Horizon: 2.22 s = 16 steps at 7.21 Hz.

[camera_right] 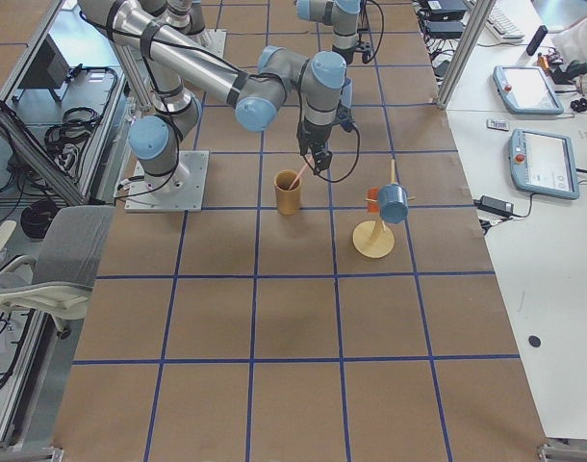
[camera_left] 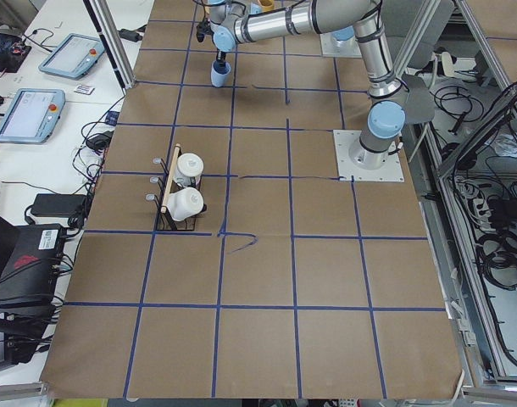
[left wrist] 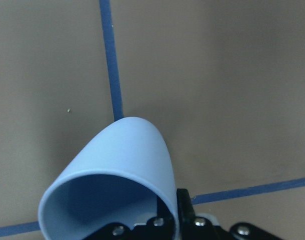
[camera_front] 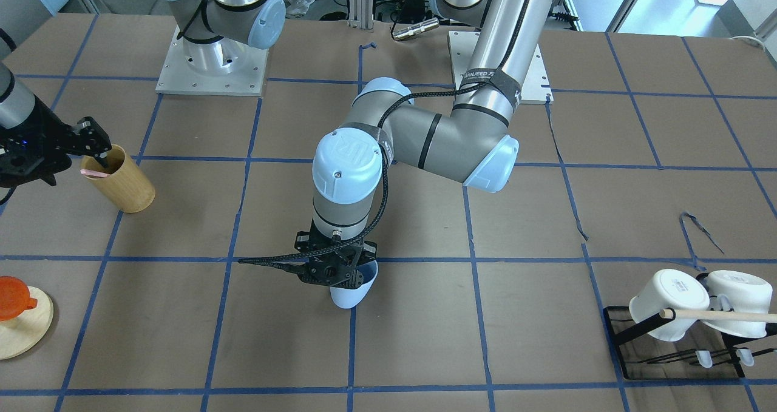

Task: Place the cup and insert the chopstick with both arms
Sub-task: 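Carry the blue cup to centre with left gripper while right reaches for chopstick, then release the blue cup with left gripper while right grasps pink chopstick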

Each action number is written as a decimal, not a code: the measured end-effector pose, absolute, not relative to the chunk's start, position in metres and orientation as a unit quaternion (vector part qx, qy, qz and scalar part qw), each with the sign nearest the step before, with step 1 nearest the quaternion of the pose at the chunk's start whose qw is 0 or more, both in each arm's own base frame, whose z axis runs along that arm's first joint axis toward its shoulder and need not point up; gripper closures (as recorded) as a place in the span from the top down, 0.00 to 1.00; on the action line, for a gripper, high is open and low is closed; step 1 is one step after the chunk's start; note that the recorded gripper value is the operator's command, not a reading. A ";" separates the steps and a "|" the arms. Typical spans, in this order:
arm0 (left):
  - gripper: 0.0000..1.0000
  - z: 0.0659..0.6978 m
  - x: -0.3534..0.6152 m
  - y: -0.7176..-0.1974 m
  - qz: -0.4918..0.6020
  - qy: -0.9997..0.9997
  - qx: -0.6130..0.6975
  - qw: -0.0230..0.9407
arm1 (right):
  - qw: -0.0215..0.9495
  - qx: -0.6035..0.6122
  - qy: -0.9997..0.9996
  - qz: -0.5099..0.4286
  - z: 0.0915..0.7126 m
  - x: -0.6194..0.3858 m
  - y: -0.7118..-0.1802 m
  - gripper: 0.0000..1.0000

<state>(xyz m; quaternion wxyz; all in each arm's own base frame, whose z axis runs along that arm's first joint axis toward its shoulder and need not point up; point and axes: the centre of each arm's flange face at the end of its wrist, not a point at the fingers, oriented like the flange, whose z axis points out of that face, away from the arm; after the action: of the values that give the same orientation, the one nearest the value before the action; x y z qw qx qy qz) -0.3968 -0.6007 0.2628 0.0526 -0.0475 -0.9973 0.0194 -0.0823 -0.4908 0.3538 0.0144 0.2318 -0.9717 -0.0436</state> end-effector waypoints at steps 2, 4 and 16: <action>1.00 0.271 -0.400 -0.609 0.033 -0.997 -0.039 0.057 | 0.014 0.230 -0.972 -0.041 0.354 -0.086 -0.490 0.54; 1.00 0.316 -0.400 -0.617 0.072 -0.994 -0.042 0.068 | 0.012 0.216 -0.975 -0.043 0.354 -0.083 -0.490 0.54; 1.00 0.495 -0.152 -0.490 0.037 -0.999 -0.022 0.018 | 0.056 0.152 -0.985 -0.059 0.359 -0.066 -0.493 0.02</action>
<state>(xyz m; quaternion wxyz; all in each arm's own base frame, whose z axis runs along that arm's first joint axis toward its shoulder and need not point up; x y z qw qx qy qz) -0.1521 -0.4898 0.4951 0.0183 -0.0218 -0.9989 0.0373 -0.0655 -0.4934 0.3591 0.0558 0.1521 -0.9850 -0.0589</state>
